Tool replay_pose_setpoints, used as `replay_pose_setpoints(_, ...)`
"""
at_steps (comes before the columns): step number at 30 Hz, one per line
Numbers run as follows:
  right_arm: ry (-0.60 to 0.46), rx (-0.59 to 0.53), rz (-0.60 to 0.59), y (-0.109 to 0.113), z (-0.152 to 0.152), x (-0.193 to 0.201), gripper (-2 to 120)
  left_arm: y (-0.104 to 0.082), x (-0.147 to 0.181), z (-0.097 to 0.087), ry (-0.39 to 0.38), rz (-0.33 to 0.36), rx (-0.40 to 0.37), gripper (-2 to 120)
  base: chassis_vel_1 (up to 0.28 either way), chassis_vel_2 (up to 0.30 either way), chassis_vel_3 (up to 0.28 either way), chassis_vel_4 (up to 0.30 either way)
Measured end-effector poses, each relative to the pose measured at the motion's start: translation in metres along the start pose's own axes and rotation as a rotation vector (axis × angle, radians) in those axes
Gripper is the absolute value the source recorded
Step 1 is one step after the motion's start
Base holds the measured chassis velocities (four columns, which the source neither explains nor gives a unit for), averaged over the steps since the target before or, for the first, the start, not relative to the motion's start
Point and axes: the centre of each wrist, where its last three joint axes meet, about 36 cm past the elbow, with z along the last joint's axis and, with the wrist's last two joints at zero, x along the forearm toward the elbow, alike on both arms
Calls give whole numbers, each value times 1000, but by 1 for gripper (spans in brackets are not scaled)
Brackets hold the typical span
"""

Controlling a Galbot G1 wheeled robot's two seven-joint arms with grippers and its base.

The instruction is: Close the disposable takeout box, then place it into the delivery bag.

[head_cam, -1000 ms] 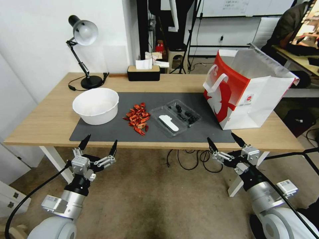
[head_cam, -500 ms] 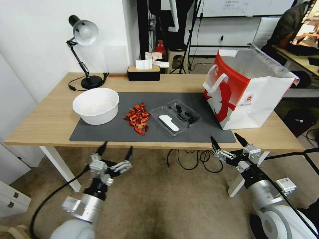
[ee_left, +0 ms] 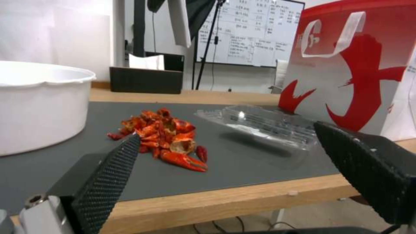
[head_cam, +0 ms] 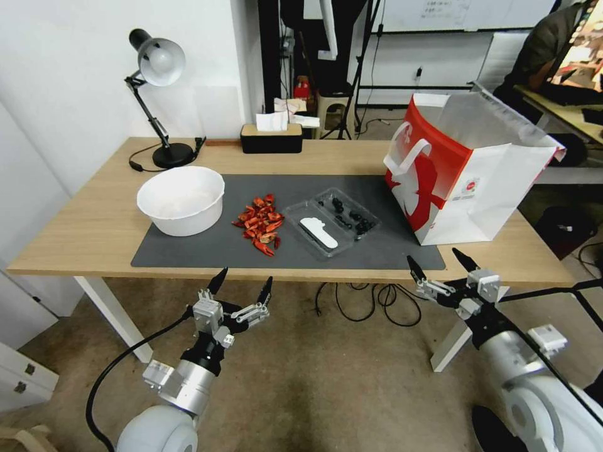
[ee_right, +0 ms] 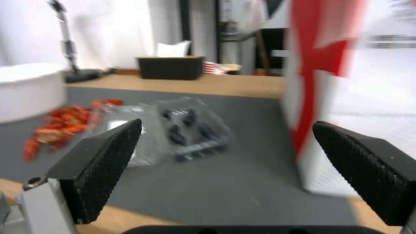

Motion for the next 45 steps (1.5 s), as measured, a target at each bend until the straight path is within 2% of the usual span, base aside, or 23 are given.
replay_pose_setpoints(2, -4, -38, -74, -8, 0, -25, 100, 3, 1, -1, -1, -7, -8, 100, 0, 0, 0, 0)
replay_pose_setpoints(4, 7, -40, -97, -11, -1, -34, 100, 4, 1, -1, -2, -11, -10, 100, 0, 0, 0, 0)
replay_pose_setpoints(8, 87, -39, -165, -19, -10, -61, 100, 7, 4, -3, -6, -29, -19, 100, 0, 0, 0, 0)
replay_pose_setpoints(10, 120, -53, -179, -19, -16, -69, 100, 8, 6, -4, -6, -37, -23, 100, 0, 0, 0, 0)
replay_pose_setpoints(13, 213, -136, -241, -8, -40, -101, 100, 12, 9, -5, -11, -55, -36, 100, 0, 0, 0, 0)
replay_pose_setpoints(14, 213, -136, -241, -8, -40, -101, 100, 12, 9, -5, -11, -55, -36, 100, 0, 0, 0, 0)
replay_pose_setpoints(19, 330, -205, -236, 2, -84, -142, 100, 15, 11, -6, -15, -70, -47, 100, 0, 0, 0, 0)
replay_pose_setpoints(22, 407, -168, -196, 3, -95, -158, 100, 17, 13, -6, -18, -80, -53, 100, 0, 0, 0, 0)
replay_pose_setpoints(27, 474, -152, -160, -1, -97, -164, 100, 18, 13, -5, -17, -86, -54, 100, 0, 0, 0, 0)
replay_pose_setpoints(29, 530, -193, -168, -6, -97, -168, 100, 19, 13, -3, -13, -88, -55, 100, 0, 0, 0, 0)
replay_pose_setpoints(32, 560, -246, -182, -5, -98, -172, 100, 20, 13, -1, -10, -89, -55, 100, 0, 0, 0, 0)
replay_pose_setpoints(36, 591, -289, -197, 2, -96, -168, 100, 21, 14, 0, -5, -91, -57, 100, 0, 0, 0, 0)
replay_pose_setpoints(45, 602, -294, -200, 8, -90, -152, 100, 24, 16, 1, -1, -96, -63, 100, 0, 0, 0, 0)
